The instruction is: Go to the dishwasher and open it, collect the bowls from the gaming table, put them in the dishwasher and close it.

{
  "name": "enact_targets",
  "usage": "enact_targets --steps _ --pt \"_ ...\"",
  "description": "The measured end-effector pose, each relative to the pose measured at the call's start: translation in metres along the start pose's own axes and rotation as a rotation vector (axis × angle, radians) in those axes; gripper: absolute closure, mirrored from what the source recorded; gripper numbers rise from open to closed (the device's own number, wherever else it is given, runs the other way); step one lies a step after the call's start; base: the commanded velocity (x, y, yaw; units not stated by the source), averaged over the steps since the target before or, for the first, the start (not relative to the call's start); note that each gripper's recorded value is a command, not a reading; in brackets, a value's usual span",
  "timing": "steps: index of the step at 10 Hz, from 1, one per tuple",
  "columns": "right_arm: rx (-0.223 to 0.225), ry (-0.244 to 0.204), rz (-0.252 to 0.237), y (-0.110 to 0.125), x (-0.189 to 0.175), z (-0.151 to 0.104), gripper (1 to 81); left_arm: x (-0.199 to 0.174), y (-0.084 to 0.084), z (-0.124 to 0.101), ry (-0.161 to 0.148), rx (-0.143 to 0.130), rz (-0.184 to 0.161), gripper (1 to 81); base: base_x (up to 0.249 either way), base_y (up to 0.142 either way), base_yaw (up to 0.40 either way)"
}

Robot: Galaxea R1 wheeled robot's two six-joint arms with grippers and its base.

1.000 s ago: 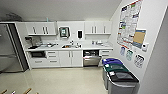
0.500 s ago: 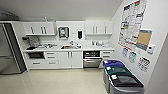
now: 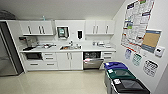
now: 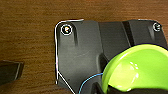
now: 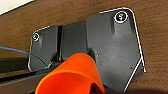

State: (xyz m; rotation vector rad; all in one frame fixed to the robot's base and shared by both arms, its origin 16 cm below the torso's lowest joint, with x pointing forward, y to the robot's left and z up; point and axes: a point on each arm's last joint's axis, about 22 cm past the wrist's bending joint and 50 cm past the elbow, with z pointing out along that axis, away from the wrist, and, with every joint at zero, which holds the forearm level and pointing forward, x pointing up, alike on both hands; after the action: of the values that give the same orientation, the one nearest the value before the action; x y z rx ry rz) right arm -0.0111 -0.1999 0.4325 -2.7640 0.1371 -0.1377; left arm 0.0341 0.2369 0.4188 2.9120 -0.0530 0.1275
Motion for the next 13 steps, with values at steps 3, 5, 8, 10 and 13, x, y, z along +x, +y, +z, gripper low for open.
enact_targets --steps 3,5,8,10,13 --pt "-0.005 0.0 0.0 0.0026 -0.0005 -0.0004 81.1 -0.0007 0.0006 0.0001 -0.001 -0.001 0.0 81.1 0.224 0.0 0.0" --pt "-0.009 0.004 -0.002 0.0046 0.0037 -0.0005 81.1 0.0003 -0.0022 -0.0004 -0.001 0.002 0.0 81.1 0.215 0.0 0.0" --pt "-0.011 0.003 -0.003 0.0049 0.0043 -0.0004 81.1 0.0001 -0.002 -0.0004 0.0 0.002 -0.001 81.1 0.215 0.0 0.0" --pt "-0.012 0.01 -0.004 0.0056 0.0088 -0.0005 81.1 -0.0008 -0.0002 0.0 -0.001 0.0 -0.001 81.1 0.215 0.0 0.0" --pt "-0.009 0.009 -0.005 0.0035 0.0091 0.0002 81.1 -0.0002 -0.0003 0.0 -0.001 0.0 0.0 81.1 0.21 0.0 0.0"
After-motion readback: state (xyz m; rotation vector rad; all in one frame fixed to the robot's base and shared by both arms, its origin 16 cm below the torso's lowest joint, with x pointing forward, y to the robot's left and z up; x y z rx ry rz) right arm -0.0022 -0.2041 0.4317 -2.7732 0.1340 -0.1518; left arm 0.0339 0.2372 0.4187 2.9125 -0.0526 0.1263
